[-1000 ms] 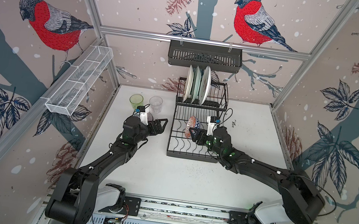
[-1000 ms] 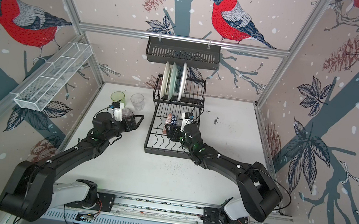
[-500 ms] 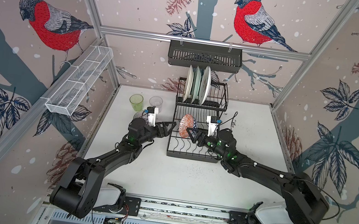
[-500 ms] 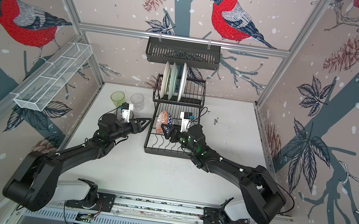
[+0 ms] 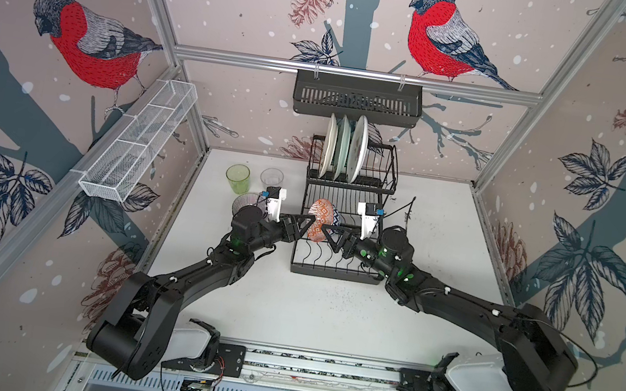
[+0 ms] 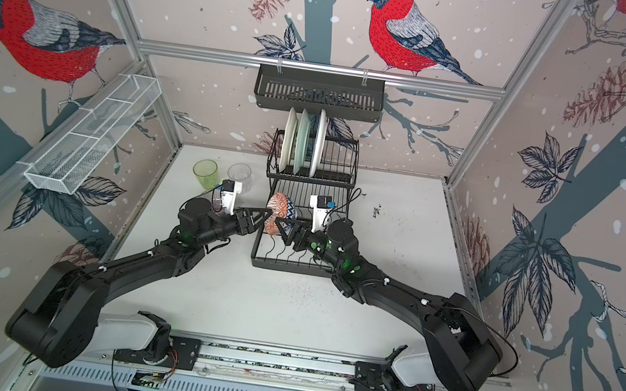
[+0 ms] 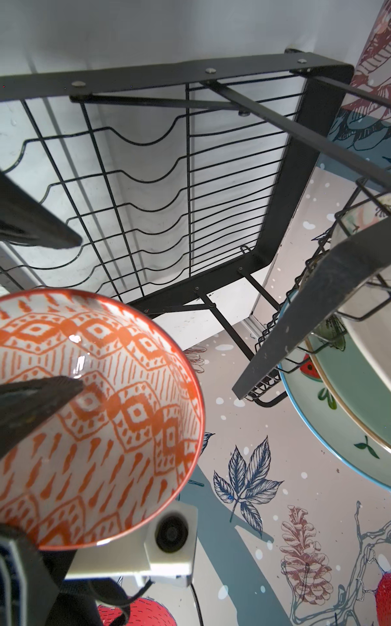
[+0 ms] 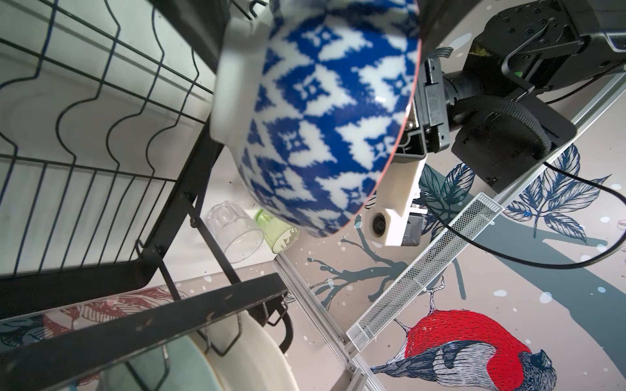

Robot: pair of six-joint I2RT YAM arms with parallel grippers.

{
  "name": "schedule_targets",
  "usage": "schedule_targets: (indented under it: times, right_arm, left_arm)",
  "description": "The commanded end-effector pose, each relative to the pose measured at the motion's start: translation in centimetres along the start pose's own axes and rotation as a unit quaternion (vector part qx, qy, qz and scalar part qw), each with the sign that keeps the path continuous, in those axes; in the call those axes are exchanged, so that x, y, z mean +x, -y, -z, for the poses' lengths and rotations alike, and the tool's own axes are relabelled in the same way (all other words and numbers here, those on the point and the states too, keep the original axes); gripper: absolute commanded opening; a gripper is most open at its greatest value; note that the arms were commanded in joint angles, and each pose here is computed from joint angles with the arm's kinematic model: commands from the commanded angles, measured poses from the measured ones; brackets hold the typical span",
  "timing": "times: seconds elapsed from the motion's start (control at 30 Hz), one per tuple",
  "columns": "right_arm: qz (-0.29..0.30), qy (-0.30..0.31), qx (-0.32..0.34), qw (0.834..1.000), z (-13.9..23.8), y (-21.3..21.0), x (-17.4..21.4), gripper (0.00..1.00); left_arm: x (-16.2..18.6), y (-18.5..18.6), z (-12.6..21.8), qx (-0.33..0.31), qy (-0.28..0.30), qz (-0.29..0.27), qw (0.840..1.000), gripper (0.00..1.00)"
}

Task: Unload the mixed dishes from the dish rack
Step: 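Grasp the blue bowl rim with the left gripper while the right holds it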

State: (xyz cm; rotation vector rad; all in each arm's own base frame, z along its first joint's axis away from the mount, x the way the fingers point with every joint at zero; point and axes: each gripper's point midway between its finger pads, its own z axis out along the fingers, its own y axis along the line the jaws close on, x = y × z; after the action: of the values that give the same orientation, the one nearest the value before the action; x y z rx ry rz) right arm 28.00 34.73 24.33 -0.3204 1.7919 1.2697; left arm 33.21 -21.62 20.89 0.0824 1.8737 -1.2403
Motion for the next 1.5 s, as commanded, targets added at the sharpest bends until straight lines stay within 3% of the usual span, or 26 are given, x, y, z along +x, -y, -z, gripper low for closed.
schedule_targets:
  times: [0.0,0.5,0.73,0.9,1.17,1.47]
  right_arm:
    - [0.012,0.037,-0.035,0.999,-0.1,-2.2,-2.0,0.56]
    - [0.021,0.029,-0.026,0.999,-0.8,-2.3,-1.6,0.59]
    - [0.022,0.027,-0.019,0.999,-0.9,-2.1,-1.6,0.60]
    - [0.024,0.025,-0.011,0.999,-1.0,-1.8,-1.4,0.64]
    - [0.026,0.013,-0.003,1.000,-1.6,-1.8,-0.8,0.69]
    - [0.033,0.012,0.013,0.999,-1.7,-1.7,-1.0,0.83]
  left_arm:
    - [-0.4,0.4,-0.4,0.009,0.005,-0.014,1.000,0.56]
    - [0.1,0.2,-1.2,0.014,-0.009,-0.006,1.000,0.30]
    - [0.4,-0.7,-1.8,-0.005,-0.023,0.000,1.000,0.19]
    - [0.4,-0.8,-1.7,-0.010,-0.023,-0.002,1.000,0.16]
    - [0.3,-1.8,-1.7,-0.044,-0.024,-0.013,0.999,0.00]
    - [-0.7,-1.8,-0.4,-0.073,0.000,-0.030,0.997,0.00]
